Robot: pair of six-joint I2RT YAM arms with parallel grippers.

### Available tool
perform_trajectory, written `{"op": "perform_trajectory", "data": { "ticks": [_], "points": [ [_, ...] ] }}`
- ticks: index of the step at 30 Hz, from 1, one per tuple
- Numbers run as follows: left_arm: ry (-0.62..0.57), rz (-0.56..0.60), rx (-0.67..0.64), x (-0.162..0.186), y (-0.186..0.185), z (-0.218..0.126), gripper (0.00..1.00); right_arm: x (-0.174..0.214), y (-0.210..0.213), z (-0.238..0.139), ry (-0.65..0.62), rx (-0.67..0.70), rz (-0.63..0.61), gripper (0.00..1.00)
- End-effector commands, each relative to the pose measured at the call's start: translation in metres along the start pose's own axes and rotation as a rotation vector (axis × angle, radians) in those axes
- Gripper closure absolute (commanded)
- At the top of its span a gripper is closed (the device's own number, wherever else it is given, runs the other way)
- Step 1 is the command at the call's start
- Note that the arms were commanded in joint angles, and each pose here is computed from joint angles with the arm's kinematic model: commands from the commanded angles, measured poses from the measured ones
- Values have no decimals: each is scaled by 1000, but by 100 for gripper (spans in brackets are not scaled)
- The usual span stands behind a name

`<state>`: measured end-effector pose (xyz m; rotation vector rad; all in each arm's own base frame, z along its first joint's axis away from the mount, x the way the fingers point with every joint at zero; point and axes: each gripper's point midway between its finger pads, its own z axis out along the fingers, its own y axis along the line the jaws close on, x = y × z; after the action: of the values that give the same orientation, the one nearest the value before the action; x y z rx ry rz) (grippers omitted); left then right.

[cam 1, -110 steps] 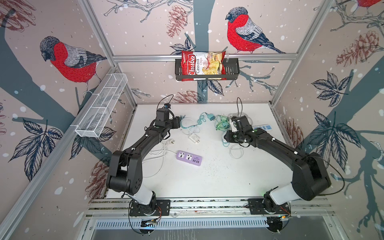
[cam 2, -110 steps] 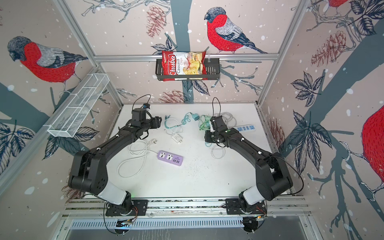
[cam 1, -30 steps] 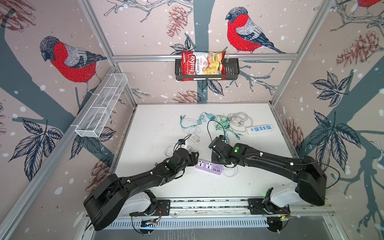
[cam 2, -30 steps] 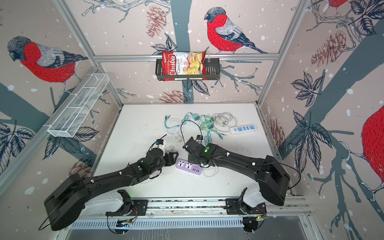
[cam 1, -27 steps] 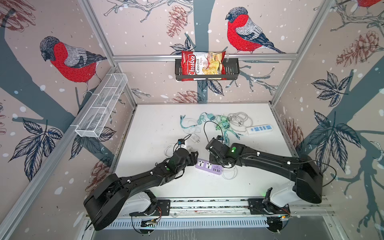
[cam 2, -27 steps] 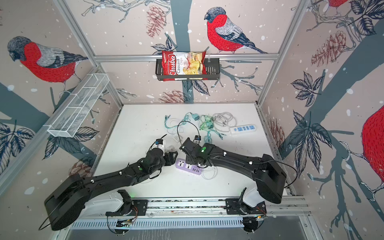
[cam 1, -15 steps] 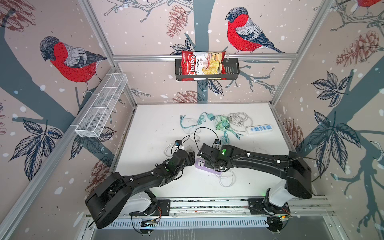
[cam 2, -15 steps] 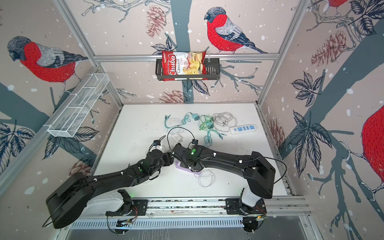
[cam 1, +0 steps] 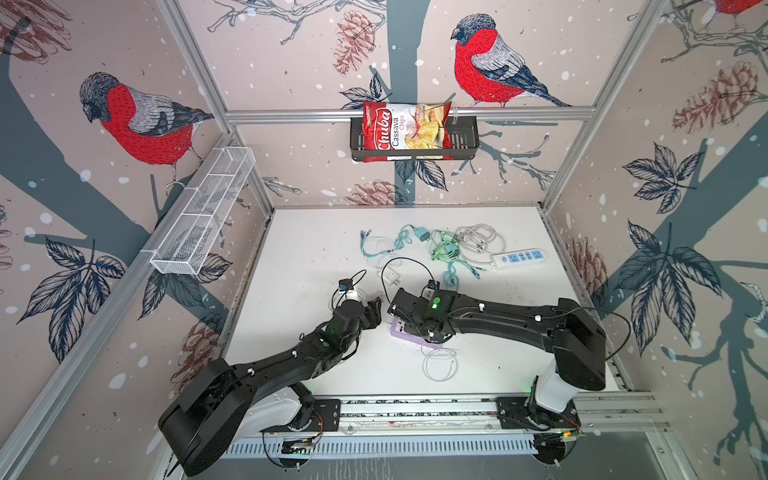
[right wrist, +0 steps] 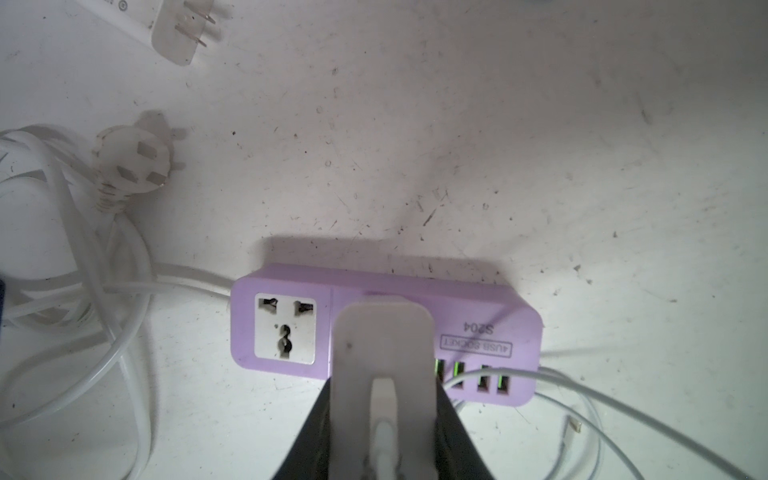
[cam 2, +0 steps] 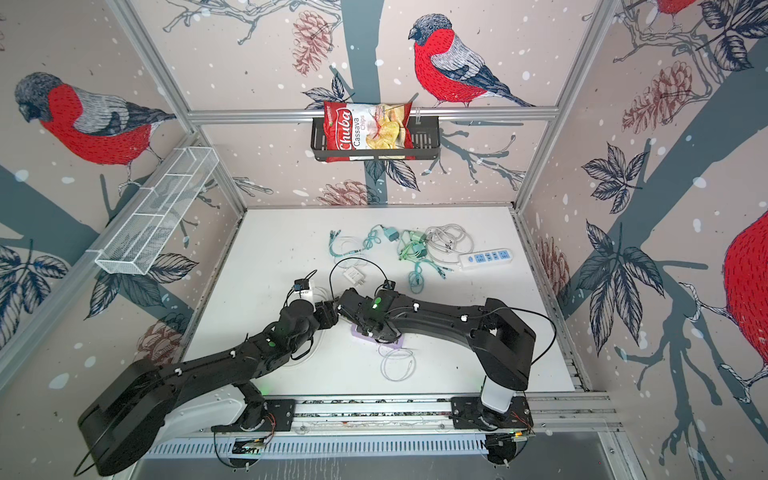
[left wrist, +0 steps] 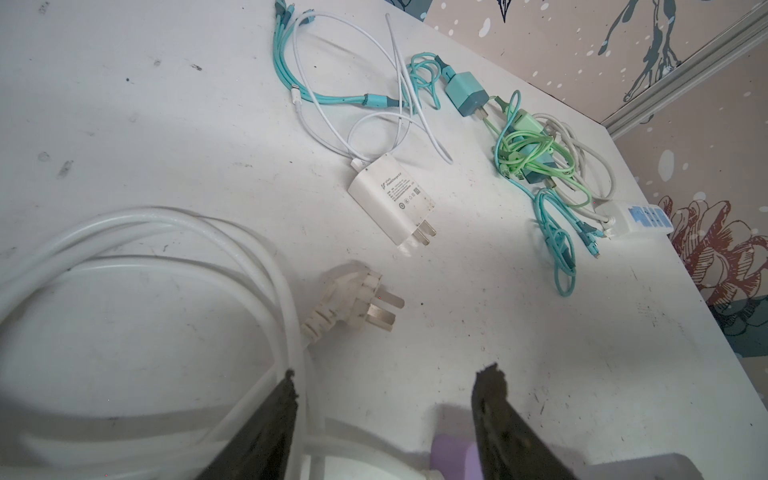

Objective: Insert the plug

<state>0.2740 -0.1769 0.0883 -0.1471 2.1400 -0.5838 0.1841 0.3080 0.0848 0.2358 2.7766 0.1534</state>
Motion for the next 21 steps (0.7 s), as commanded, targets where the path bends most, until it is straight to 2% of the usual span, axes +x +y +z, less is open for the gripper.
{"op": "perform_trajectory", "data": {
  "ticks": [1,8,16,21],
  "points": [
    [-46,3,25,-11,-6,-2,34,0,-3,5,0,17,1,81],
    [-73,2,8,-19,-2,-6,33,13,-14,28,37,55,-7,86],
    [-91,-4,-10,-23,1,-10,33,19,-11,39,49,107,-53,85],
    [-96,-5,-14,-25,2,-12,33,15,-23,52,69,184,-85,85]
  ]
}}
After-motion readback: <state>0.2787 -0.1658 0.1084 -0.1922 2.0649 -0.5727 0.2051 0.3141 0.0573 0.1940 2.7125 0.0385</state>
